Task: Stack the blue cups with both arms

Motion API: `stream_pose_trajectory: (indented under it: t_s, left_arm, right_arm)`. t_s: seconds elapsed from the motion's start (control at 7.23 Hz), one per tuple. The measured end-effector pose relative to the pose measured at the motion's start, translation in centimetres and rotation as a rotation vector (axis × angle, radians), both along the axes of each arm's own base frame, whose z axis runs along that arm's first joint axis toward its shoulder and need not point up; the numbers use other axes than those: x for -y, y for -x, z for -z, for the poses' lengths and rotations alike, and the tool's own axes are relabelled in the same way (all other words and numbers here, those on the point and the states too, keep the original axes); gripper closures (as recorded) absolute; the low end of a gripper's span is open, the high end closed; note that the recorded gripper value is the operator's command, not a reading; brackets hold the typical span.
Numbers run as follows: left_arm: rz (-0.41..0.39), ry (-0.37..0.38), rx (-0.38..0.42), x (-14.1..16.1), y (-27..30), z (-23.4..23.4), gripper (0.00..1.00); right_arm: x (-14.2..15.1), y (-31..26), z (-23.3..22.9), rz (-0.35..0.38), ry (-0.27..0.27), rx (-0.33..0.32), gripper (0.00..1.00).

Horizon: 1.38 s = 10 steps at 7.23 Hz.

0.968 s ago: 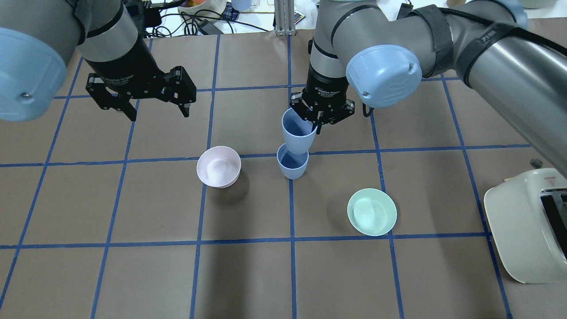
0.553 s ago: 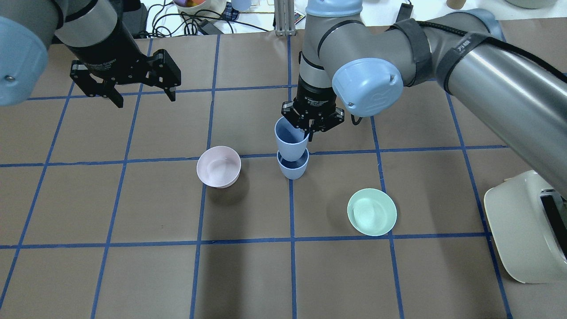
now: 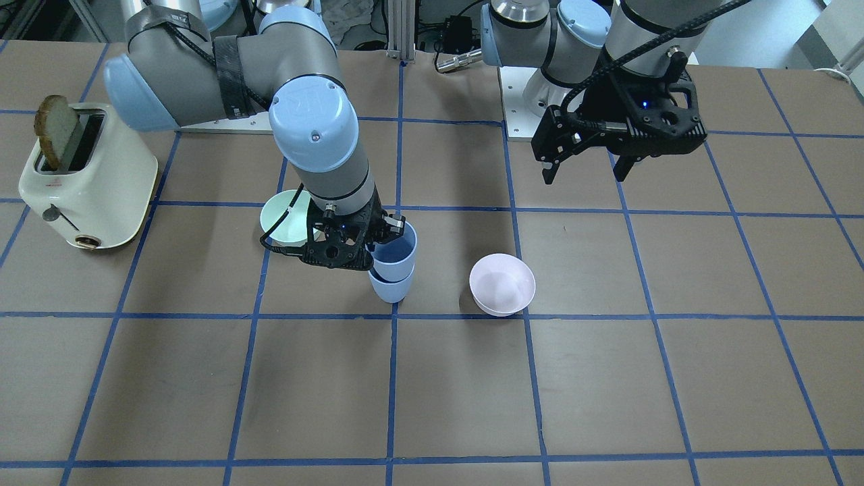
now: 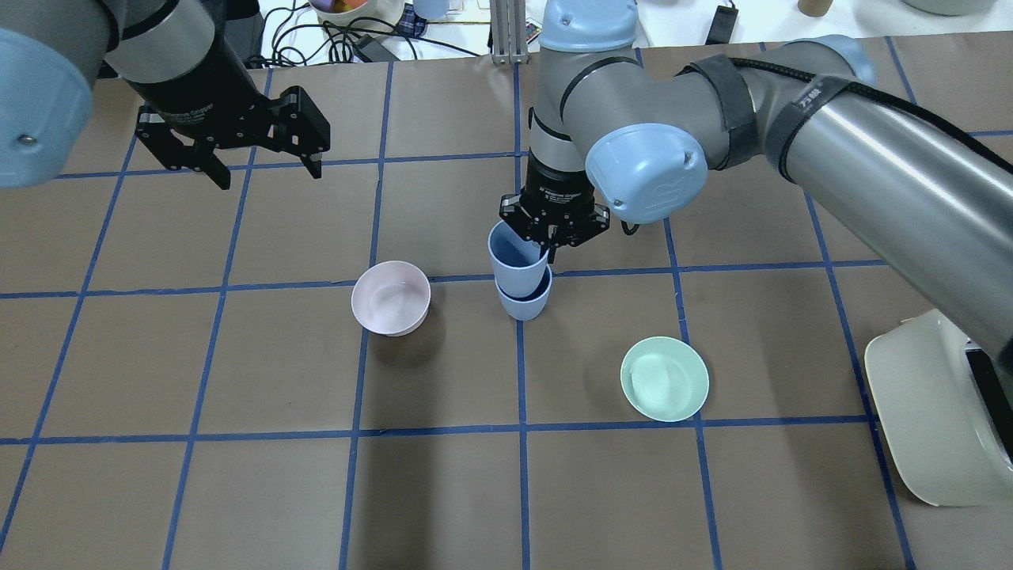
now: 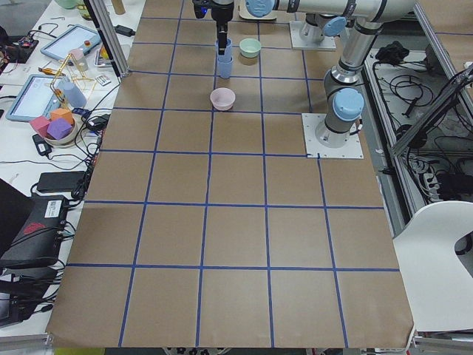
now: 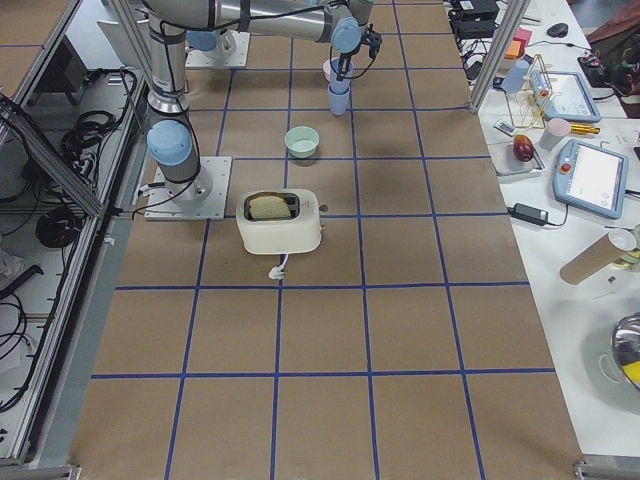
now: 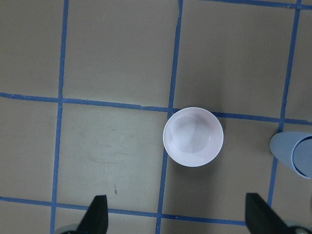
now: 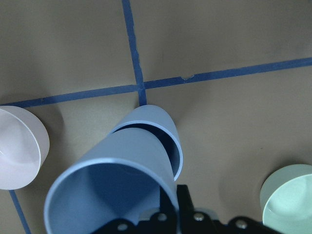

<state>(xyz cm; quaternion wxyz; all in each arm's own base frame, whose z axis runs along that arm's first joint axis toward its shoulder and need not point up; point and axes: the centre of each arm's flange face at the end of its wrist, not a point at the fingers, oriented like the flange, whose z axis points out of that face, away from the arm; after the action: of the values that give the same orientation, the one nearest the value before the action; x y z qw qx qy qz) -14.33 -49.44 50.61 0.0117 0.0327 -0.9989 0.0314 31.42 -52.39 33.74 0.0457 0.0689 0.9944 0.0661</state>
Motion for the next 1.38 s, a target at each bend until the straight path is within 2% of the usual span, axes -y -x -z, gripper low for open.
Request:
stream_pose_trajectory:
  t_s: [0.41, 0.69, 0.97, 1.11, 1.38]
  left_arm:
    - [0.046, -0.011, -0.017, -0.2, 0.2, 0.0, 0.0]
    - [0.057, -0.012, -0.006, -0.2, 0.2, -0.2, 0.0]
    - [0.059, -0.01, -0.002, -0.4, 0.2, -0.3, 0.0]
    - [0.059, -0.01, -0.001, -0.4, 0.2, -0.4, 0.0]
    - [0.059, -0.009, 0.0, -0.4, 0.1, -0.4, 0.0]
  right_arm:
    - [0.6, 0.4, -1.2, -0.007, 0.052, 0.001, 0.0]
    - [0.9, 1.8, -3.9, -0.015, 0.106, 0.0, 0.0]
    - [2.0, 5.4, -6.8, -0.044, 0.164, -0.025, 0.0]
    - [2.7, 7.2, -8.2, -0.041, 0.177, -0.032, 0.0]
    - [4.0, 12.3, -10.6, -0.082, 0.194, -0.041, 0.0]
